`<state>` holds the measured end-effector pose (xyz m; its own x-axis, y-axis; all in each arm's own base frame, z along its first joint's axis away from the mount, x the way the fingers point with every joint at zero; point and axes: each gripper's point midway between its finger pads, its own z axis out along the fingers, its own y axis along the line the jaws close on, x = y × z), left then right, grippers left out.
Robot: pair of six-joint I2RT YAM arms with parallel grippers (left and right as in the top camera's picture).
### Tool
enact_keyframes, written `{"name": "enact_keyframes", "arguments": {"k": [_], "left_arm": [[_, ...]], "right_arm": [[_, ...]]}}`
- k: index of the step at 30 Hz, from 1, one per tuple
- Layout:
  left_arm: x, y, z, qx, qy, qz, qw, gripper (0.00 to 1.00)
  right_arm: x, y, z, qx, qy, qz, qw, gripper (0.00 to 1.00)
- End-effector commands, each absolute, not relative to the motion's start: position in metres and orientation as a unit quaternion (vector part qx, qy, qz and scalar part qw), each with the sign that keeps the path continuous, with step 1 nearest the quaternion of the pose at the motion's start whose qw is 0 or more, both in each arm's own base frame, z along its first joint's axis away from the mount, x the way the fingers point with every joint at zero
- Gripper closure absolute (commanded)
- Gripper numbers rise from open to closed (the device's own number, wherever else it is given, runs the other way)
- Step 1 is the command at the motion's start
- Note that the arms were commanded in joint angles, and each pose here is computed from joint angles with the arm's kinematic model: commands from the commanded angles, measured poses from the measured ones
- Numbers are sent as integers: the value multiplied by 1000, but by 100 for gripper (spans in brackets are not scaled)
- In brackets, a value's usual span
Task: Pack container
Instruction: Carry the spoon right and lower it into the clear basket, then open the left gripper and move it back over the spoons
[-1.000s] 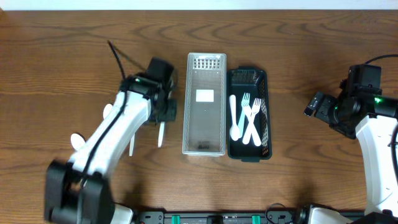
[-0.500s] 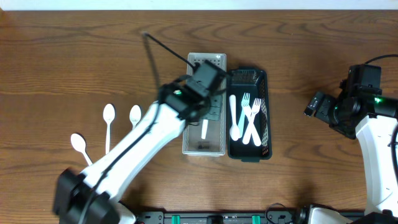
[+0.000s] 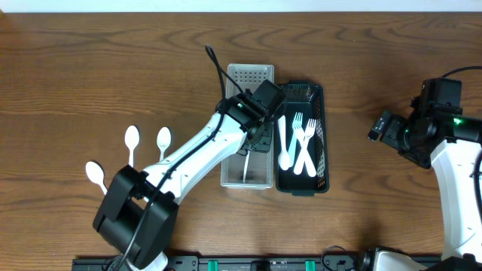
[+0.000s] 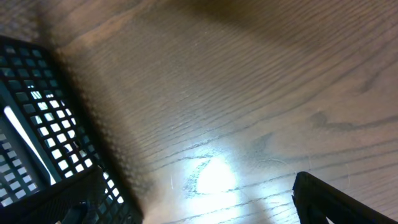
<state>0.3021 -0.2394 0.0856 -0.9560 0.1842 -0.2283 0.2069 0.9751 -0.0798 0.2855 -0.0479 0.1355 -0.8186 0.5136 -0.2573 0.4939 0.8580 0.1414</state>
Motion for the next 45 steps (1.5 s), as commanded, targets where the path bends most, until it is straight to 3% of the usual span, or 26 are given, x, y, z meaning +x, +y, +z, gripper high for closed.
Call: {"name": "enact_keyframes", "arguments": {"k": [1, 7, 13, 20, 29, 45], "left_arm": [[310, -239, 135, 141, 974, -65, 167, 36], [313, -165, 222, 83, 959, 4, 273, 12], [315, -53, 246, -44, 955, 53, 287, 8], [324, 12, 178, -124, 969, 34, 212, 7], [323, 21, 74, -111, 987, 22, 113, 7], [315, 5, 4, -86, 996, -4, 15, 8]], "right_arm": [[285, -49, 138, 262, 953, 37, 148, 1], [285, -49, 138, 262, 953, 37, 148, 1], [285, -49, 138, 262, 953, 37, 148, 1], [285, -49, 138, 262, 953, 37, 148, 1], [285, -49, 138, 262, 953, 37, 149, 1], [286, -49, 138, 262, 953, 37, 150, 1]]}}
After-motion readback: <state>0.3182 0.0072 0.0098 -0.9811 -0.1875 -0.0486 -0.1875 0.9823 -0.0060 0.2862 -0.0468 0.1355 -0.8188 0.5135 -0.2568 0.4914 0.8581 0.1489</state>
